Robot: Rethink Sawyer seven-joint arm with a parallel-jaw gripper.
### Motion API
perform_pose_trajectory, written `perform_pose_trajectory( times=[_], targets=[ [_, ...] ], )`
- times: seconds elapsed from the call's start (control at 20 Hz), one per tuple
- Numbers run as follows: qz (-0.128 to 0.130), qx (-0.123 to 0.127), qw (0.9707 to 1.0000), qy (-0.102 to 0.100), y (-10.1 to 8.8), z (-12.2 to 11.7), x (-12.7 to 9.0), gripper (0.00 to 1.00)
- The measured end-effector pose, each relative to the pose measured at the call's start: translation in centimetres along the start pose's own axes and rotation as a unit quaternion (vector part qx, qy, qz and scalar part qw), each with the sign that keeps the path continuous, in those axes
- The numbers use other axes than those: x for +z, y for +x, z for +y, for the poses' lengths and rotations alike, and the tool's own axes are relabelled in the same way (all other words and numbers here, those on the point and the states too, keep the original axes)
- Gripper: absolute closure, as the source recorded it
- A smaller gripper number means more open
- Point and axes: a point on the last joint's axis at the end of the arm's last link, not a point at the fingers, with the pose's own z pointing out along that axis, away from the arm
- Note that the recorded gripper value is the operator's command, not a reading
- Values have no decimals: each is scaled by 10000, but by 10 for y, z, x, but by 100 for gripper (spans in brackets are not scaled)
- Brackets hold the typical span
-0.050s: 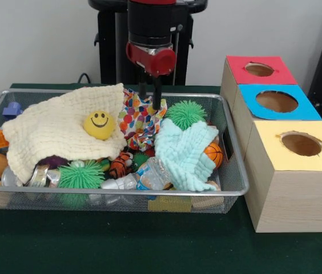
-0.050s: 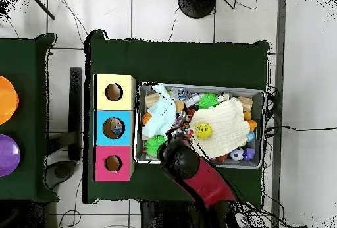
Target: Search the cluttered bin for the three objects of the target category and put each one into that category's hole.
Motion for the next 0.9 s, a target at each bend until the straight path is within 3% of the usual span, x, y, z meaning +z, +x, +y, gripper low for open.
perform_pose_trajectory(
  times=[0.3, 0.65, 0.9],
  targets=[
    [57, -80, 9999, 63, 32, 15, 5, 0],
    [167, 41, 9998, -98, 24, 20, 8, 0],
    [1, -34, 10000, 15, 32, 18, 0, 0]
  ],
)
